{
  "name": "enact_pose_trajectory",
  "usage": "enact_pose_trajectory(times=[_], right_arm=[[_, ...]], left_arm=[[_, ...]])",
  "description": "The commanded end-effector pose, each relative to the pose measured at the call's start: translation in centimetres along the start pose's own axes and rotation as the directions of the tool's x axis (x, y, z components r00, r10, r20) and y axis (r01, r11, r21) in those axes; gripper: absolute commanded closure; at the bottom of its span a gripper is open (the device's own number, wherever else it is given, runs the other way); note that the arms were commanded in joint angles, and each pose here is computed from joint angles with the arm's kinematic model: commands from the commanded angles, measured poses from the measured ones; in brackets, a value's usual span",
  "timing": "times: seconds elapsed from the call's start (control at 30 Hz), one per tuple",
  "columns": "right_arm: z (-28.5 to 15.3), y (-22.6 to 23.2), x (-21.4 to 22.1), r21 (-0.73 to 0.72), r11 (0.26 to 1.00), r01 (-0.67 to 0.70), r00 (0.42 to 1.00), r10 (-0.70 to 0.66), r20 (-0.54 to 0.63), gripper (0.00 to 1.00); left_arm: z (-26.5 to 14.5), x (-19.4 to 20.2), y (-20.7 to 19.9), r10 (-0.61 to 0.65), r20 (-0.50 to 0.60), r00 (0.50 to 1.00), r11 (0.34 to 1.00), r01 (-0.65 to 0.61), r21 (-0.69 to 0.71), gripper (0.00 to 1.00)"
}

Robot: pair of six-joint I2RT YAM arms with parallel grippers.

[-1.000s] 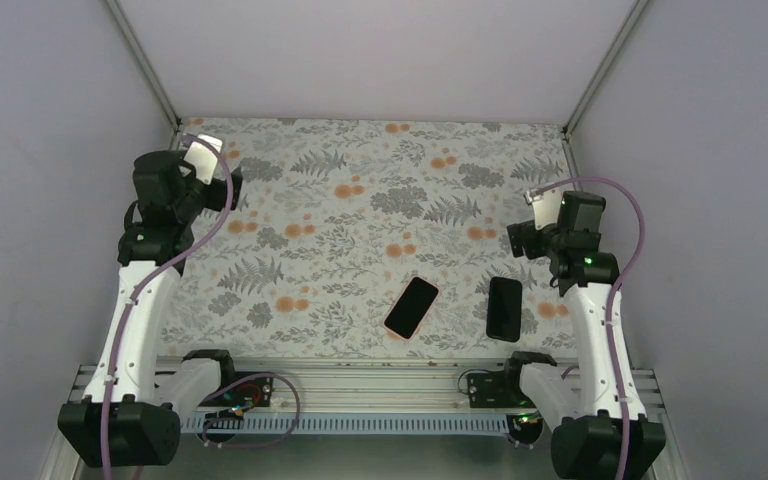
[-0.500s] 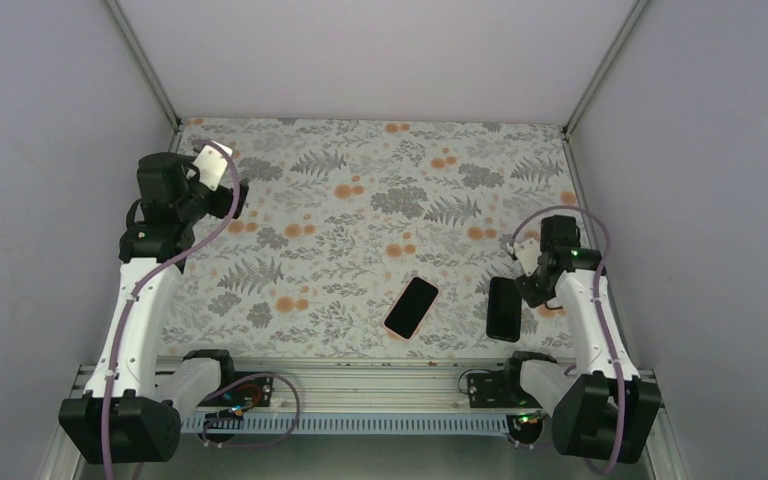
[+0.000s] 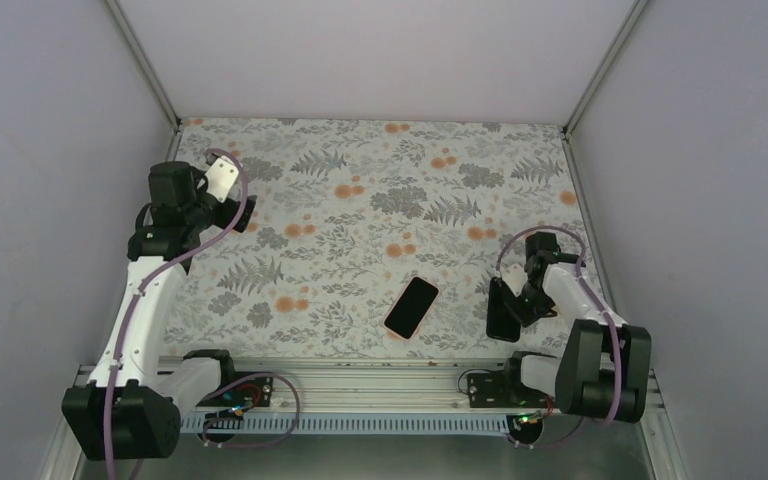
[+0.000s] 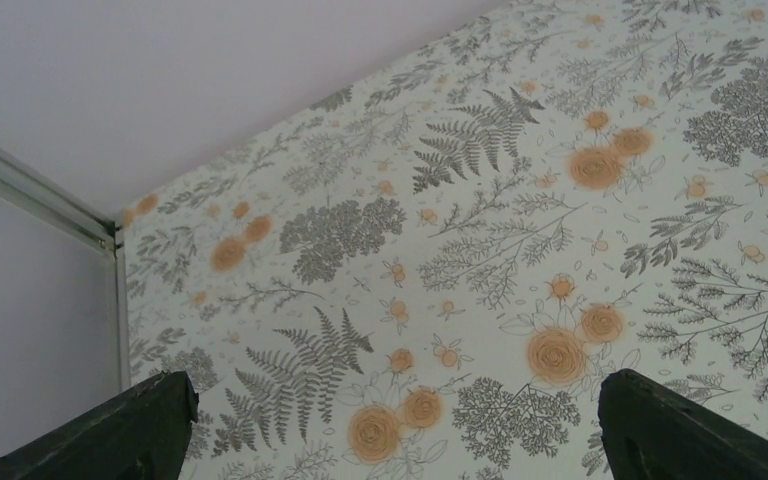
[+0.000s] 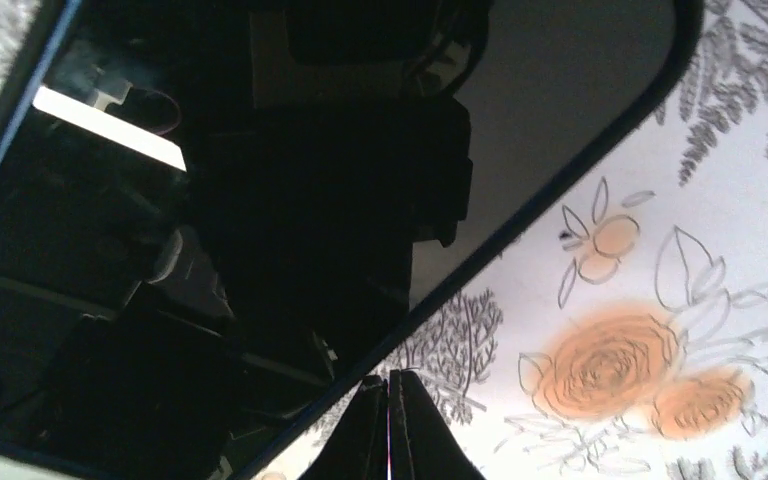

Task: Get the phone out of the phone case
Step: Adjust the phone at the center of the board.

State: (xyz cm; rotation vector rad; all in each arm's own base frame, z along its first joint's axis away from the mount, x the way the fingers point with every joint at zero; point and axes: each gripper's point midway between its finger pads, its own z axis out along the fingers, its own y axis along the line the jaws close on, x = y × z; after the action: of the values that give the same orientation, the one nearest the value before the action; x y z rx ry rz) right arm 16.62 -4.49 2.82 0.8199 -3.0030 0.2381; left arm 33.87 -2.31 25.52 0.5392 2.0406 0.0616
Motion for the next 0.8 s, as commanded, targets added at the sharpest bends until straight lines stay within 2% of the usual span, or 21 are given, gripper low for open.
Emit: enact_pose_trajectory(times=[0.0, 0.3, 0.43, 0.6, 0.77], right_arm=[[1.5, -0.5, -1.0, -0.002, 1.0, 0.009, 0.999, -0.009, 0.032, 0.97], [3.5, 0.9, -1.9, -0.106, 0.994, 0.038, 0.999, -0.034, 0.038, 0.97], [3.0, 1.0, -4.3, -0.18, 0.982, 0.055, 0.995, -0.038, 0.097, 0.97], [1.9, 2.4, -7.2, -0.354, 0.931, 0.085, 0.991, -0.043, 0.127, 0.96], [0.6, 4.0, -9.9, -0.397, 0.9, 0.182, 0.979, -0.128, 0.159, 0.96]], left_arm=[[0.1, 0.8, -0.3, 0.017, -0.014, 1.0, 1.0, -0.017, 0.008, 0.0], [0.5, 1.5, -0.6, 0.021, -0.023, 1.0, 1.0, -0.021, 0.017, 0.0], [0.8, 1.5, -0.5, 0.016, -0.025, 1.0, 1.0, -0.015, 0.019, 0.0], [0.9, 1.1, -0.4, 0.009, -0.02, 1.0, 1.0, -0.009, 0.021, 0.0], [0.6, 1.1, -0.2, 0.01, -0.021, 1.0, 1.0, -0.01, 0.007, 0.0]])
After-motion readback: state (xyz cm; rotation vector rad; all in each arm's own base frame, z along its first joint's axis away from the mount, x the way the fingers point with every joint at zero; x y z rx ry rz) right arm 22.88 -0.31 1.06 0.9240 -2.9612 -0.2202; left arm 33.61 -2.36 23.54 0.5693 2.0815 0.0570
